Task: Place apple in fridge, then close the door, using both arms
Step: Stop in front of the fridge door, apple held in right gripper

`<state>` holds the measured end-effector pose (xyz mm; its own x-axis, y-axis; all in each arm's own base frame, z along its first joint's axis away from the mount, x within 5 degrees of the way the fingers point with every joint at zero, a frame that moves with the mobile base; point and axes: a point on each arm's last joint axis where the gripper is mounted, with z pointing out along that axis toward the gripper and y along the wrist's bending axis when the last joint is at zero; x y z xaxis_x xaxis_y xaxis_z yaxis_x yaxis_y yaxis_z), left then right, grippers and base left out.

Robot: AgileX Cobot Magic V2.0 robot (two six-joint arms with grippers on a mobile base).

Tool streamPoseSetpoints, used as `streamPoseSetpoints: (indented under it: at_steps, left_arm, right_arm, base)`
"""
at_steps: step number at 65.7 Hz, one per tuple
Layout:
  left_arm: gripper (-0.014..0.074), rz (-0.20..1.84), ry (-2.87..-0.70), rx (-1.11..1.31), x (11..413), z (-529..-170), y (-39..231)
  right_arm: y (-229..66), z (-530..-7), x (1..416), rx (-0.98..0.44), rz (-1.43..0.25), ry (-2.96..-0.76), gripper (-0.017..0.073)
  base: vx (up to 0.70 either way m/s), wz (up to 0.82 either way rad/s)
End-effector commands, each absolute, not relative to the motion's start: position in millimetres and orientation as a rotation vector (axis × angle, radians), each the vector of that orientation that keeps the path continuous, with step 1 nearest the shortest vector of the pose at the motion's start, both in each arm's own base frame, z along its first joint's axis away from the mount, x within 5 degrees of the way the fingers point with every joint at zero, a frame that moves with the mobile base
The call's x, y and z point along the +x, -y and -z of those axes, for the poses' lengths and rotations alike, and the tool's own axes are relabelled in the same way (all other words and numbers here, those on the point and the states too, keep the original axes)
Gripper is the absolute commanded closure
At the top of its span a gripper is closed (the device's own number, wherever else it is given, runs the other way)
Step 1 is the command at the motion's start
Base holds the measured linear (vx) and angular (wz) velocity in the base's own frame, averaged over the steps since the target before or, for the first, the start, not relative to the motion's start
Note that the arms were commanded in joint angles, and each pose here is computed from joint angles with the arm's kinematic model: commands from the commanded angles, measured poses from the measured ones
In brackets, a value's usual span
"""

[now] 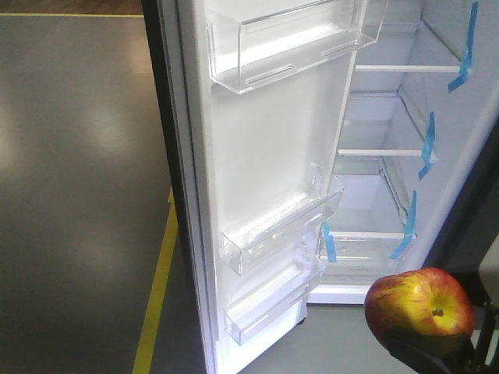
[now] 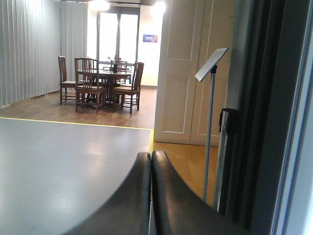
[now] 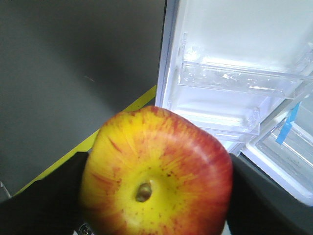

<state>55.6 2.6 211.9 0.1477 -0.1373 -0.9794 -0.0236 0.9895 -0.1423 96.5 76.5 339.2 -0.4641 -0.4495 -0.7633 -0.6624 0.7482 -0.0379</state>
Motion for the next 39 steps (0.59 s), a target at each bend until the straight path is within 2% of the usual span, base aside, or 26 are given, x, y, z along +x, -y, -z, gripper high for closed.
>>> streamPoseSetpoints:
  at_steps: [1,39]
  left_arm:
    - [0.0599,0.089,-1.362,-0.138,54.7,-209.4,-2.9]
    - [0.0599,0.089,-1.362,-0.138,54.7,-209.4,-2.9]
  right_arm:
    - [-78.0,-353.7,98.5,-0.802,-0.358,-2.043,0.0376]
    - [-77.9,-353.5,98.4,-0.803,-0.357,-2.046,0.0376]
  base:
    - [0.06,0.00]
    - [0.08,0.00]
